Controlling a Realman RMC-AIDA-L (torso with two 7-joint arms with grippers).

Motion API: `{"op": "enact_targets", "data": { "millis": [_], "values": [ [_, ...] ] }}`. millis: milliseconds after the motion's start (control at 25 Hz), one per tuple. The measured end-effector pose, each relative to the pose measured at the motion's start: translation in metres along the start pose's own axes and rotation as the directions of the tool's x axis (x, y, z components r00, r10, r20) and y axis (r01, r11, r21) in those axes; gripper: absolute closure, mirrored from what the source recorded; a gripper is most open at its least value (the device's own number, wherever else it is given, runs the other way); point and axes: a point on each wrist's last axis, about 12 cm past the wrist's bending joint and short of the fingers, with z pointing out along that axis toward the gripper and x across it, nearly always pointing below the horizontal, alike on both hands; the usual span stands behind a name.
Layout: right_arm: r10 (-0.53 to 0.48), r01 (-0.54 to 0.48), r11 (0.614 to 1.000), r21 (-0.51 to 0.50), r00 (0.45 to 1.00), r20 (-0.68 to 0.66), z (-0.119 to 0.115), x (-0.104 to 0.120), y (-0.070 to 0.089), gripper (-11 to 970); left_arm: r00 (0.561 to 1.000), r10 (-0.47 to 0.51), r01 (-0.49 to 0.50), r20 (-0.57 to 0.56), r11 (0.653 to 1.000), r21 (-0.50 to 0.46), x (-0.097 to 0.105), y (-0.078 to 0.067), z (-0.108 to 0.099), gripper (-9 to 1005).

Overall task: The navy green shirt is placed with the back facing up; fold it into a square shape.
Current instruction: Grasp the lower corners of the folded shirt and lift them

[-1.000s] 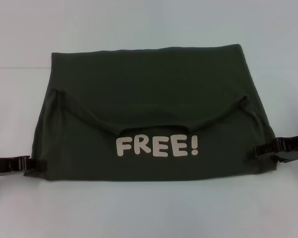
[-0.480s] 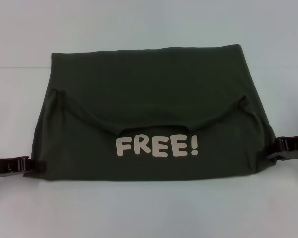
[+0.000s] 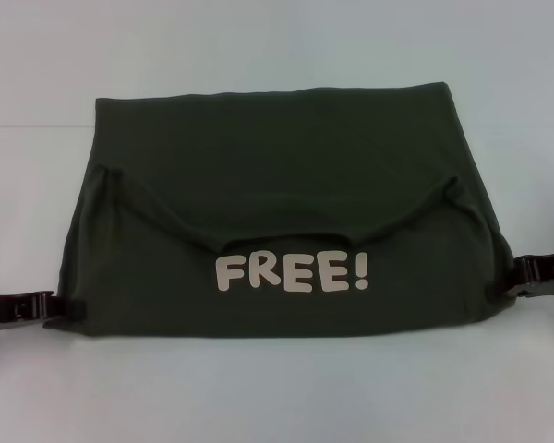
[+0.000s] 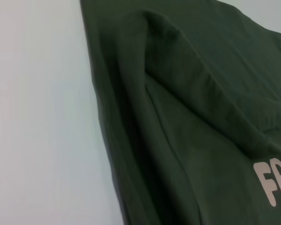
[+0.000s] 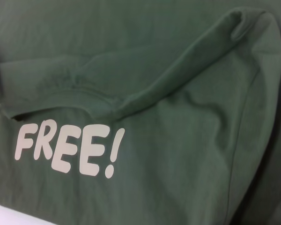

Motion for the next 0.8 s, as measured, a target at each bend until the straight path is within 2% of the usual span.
{"op": "enact_targets", "data": {
  "millis": [240,480,640,800],
  "values": [
    [-0.023,0.021,0.999,-0.036,0.999,-0.046,-0.013,0.004,-0.001,925,0.999,-0.012,0.013,-0.033,0.999,0.029,-0.001,-0.001,-0.008,960],
    [-0.064,0.045,0.992,-0.12,0.984,-0.167,-0.033,0.024,-0.006,926,0.986,-0.036,0.049,-0.164,0.996,0.076,0.01,-0.003,-0.027,960],
    [-0.128,0.072,0.974,-0.214,0.958,-0.258,-0.04,0.046,-0.004,926,0.955,-0.033,0.084,-0.294,0.983,0.161,0.022,-0.009,-0.044,960],
    [-0.205,0.107,0.952,-0.288,0.92,-0.334,-0.039,0.068,-0.004,925,0.905,0.001,0.108,-0.425,0.967,0.231,0.036,-0.017,-0.056,961]
  ]
}}
